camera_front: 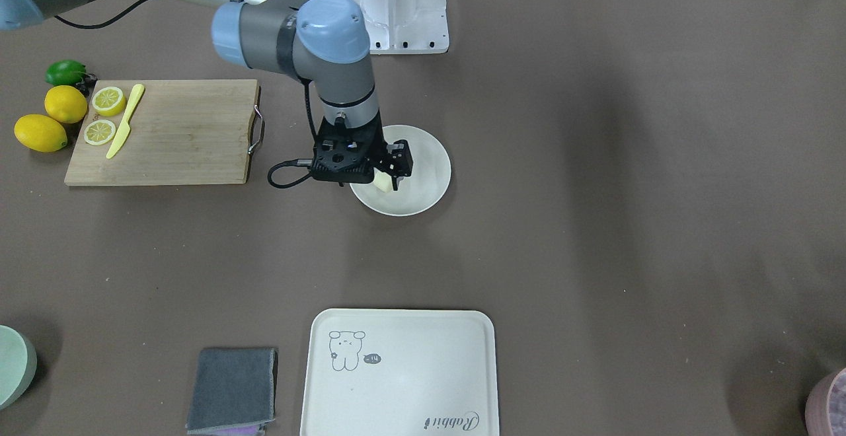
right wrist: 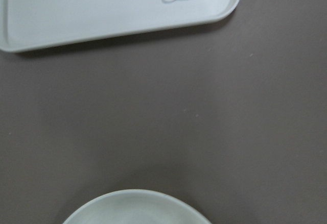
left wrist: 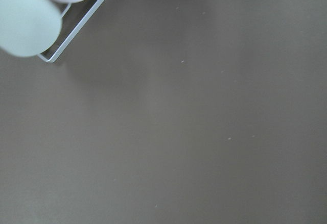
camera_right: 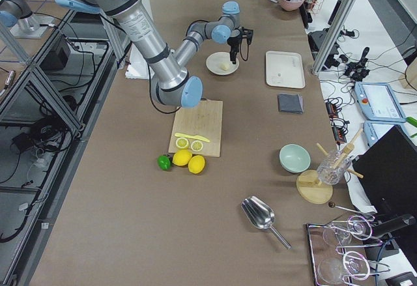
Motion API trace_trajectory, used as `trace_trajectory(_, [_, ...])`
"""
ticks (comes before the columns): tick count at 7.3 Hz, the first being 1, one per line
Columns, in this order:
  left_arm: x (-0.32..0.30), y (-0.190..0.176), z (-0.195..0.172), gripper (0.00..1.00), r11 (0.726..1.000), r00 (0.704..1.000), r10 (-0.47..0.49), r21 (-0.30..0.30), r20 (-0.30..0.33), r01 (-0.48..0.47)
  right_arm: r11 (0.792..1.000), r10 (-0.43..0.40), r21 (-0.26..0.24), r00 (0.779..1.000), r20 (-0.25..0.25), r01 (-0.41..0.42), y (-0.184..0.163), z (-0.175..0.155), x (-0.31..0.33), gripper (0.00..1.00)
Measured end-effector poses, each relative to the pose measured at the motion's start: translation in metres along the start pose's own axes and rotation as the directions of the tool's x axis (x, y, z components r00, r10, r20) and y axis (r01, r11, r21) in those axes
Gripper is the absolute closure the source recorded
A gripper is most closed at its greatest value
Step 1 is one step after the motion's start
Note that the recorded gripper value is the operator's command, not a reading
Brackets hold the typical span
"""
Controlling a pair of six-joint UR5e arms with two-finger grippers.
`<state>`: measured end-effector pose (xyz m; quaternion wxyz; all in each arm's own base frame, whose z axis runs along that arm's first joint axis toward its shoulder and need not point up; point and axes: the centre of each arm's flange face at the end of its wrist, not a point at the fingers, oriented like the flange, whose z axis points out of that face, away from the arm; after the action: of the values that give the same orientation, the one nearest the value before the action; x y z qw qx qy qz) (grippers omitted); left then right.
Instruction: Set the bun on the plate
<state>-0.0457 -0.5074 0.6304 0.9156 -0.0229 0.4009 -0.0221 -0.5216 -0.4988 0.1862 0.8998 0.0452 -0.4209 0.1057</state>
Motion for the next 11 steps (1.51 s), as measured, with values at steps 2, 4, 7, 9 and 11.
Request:
trace_trajectory(2, [-0.013, 0.032, -0.001, 0.02, 1.000, 1.000, -0.011, 0.012, 0.001, 0.011, 0.998, -0.051, -0.021, 0.999, -0.004, 0.051, -0.058, -0.026, 0.085, 0.00])
trace_trajectory(4, [-0.010, 0.039, -0.005, 0.02, 1.000, 1.000, -0.004, 0.020, 0.003, 0.004, 0.991, -0.128, -0.045, 0.992, -0.016, 0.127, -0.118, -0.052, 0.184, 0.00])
trace_trajectory(7, [-0.009, 0.041, -0.006, 0.02, 1.000, 1.000, -0.003, 0.023, 0.002, 0.003, 0.969, -0.238, -0.072, 0.971, -0.032, 0.235, -0.154, -0.099, 0.376, 0.00])
trace_trajectory(9, [-0.006, 0.041, -0.009, 0.02, 1.000, 1.000, 0.002, 0.030, 0.001, -0.002, 0.953, -0.296, -0.086, 0.954, -0.050, 0.291, -0.145, -0.127, 0.502, 0.00])
trace_trajectory(11, [-0.006, 0.040, -0.010, 0.02, 0.999, 1.000, 0.003, 0.032, 0.001, -0.003, 0.947, -0.313, -0.107, 0.946, -0.082, 0.304, -0.114, -0.146, 0.619, 0.00])
